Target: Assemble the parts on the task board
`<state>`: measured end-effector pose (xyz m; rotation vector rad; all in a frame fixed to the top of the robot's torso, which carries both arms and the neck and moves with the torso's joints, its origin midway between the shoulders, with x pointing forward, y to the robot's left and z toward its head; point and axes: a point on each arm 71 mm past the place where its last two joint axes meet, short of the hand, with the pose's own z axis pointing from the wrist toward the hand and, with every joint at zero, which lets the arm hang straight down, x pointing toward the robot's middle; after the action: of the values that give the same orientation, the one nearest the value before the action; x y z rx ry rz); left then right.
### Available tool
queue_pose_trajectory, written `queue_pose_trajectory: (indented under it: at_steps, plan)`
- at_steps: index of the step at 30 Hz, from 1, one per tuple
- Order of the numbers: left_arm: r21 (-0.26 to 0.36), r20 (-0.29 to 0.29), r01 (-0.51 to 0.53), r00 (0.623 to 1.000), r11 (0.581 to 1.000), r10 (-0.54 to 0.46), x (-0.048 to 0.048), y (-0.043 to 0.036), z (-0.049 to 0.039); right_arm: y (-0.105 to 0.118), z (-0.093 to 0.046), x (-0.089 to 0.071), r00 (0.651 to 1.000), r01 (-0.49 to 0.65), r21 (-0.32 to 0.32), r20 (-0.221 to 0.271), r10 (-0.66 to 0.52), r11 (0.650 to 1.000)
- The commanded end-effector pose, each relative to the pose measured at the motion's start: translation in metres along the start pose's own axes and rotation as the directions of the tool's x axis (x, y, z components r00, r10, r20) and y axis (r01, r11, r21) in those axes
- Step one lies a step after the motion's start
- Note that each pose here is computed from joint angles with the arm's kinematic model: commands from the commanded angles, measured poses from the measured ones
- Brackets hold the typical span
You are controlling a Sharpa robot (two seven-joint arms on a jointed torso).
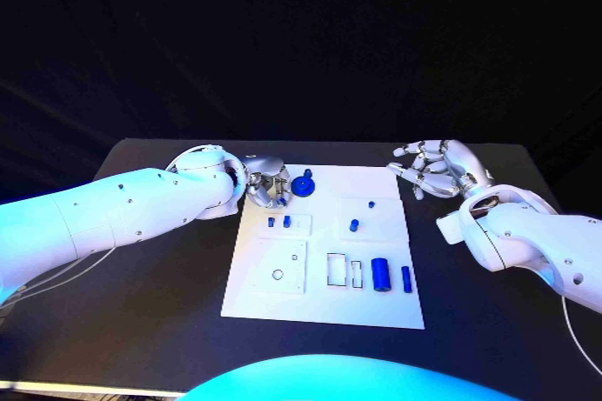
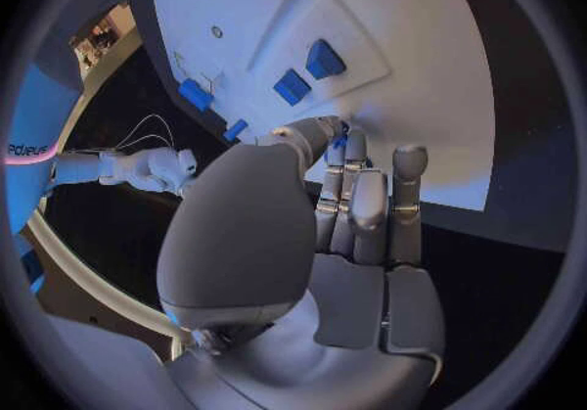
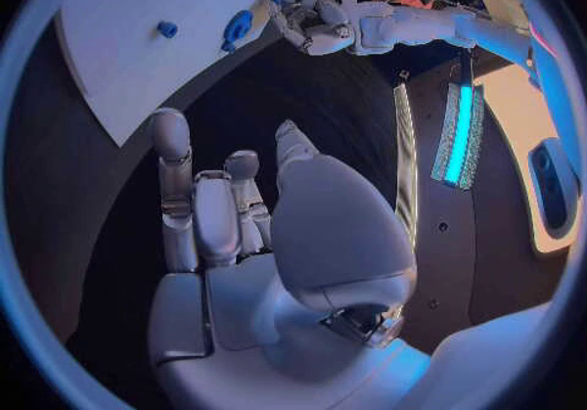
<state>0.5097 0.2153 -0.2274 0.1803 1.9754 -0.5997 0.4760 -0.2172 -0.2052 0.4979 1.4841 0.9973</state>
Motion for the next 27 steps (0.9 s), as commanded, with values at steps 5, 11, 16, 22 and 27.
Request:
queue_pose_trajectory:
  at_steps: [5, 11, 16, 22, 27]
  plan:
    - [0.017, -0.039, -0.014, 0.999, 1.000, 0.015, 0.0052, -0.0033, 0.0025, 0.0010, -0.0002, 0.0007, 1.000, 0.000, -0.011, -0.006, -0.001, 1.000]
    - [0.021, -0.065, -0.012, 0.998, 1.000, 0.014, 0.0080, -0.0036, 0.0027, 0.0009, -0.0002, 0.0008, 1.000, 0.000, -0.011, -0.007, 0.000, 1.000]
    - [0.019, -0.074, -0.013, 0.997, 1.000, 0.015, 0.0091, -0.0030, 0.0025, 0.0010, -0.0002, 0.0008, 1.000, 0.000, -0.011, -0.007, 0.000, 1.000]
    - [0.013, -0.076, -0.021, 0.997, 1.000, 0.022, 0.0094, -0.0014, 0.0020, 0.0008, -0.0003, 0.0005, 1.000, 0.001, -0.010, -0.006, -0.001, 1.000]
    - [0.008, -0.071, -0.022, 0.997, 1.000, 0.023, 0.0090, -0.0001, 0.0018, 0.0008, -0.0005, 0.0003, 1.000, 0.001, -0.010, -0.005, -0.001, 1.000]
